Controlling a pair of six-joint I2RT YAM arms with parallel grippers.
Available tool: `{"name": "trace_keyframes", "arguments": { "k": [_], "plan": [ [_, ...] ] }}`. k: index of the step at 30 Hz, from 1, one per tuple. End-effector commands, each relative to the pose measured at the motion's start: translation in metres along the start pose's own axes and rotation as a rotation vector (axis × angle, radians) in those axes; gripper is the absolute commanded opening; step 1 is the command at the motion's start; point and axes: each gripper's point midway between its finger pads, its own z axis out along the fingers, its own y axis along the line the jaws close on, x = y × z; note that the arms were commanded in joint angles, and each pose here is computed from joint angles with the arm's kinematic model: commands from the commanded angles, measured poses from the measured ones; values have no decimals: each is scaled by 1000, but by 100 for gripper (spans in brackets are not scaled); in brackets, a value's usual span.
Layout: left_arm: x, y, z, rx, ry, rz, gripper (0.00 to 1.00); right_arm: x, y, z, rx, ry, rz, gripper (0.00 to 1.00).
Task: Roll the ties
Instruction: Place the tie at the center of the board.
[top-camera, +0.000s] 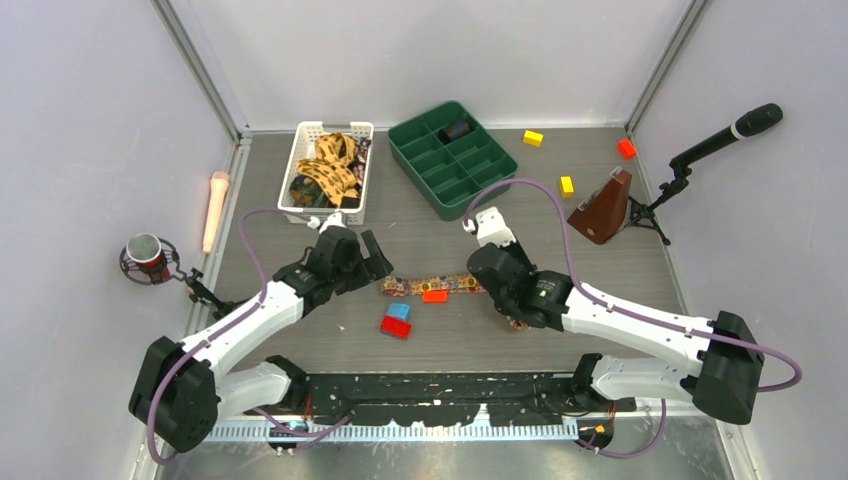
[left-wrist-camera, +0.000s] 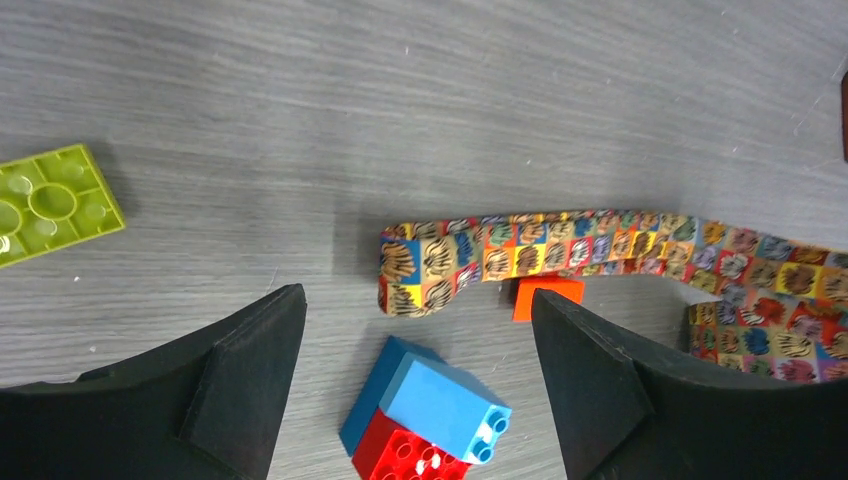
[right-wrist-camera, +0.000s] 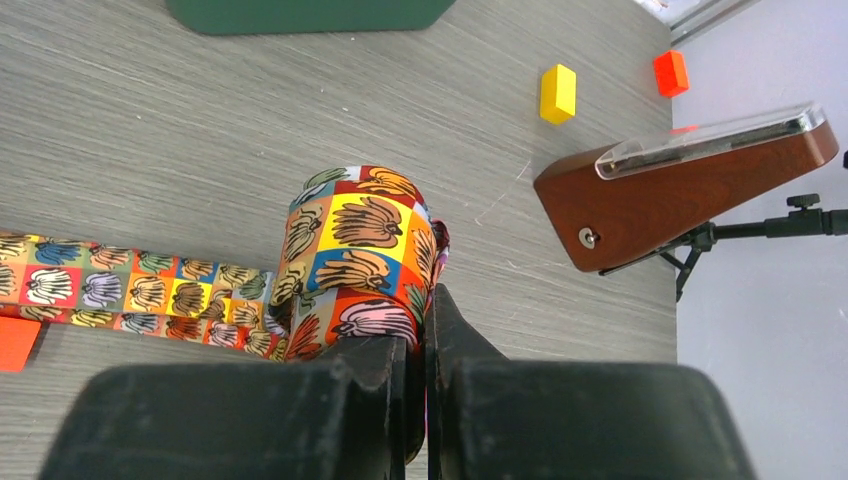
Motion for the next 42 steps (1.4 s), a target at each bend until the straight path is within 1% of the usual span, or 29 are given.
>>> {"name": "trace_keyframes", "arguments": {
  "k": [1,4,8,10,16,19,22,25,29,35,39,42],
  "plan": [
    [2,-16,-2,124,-15,16,85,-11,-3,-3,2,-7,107,0],
    [14,-21,1,193,18,30,82,-10,-2,-2,-3,-3,110,0],
    [24,-22,7,220,56,51,78,-9,-2,-1,-5,3,110,0],
    [28,-21,11,222,67,58,73,-9,-2,-1,-9,5,112,0],
    [35,-19,20,220,91,68,52,-8,-2,-1,-8,9,113,0],
    [37,-16,23,210,99,74,48,-8,-2,-1,-7,11,109,0],
    [38,-13,25,196,100,75,48,-8,-3,-1,-6,11,109,0],
    [39,-8,26,173,104,81,54,-8,-2,-1,-8,11,106,0],
    [37,2,27,115,103,105,59,-8,-2,0,-9,12,103,0],
    [34,11,23,63,98,141,60,-8,-1,0,-11,15,99,0],
    [34,11,24,67,95,149,63,-7,0,0,-13,17,98,0],
    [37,7,30,88,105,142,63,-7,1,1,-11,19,95,0]
  ]
}}
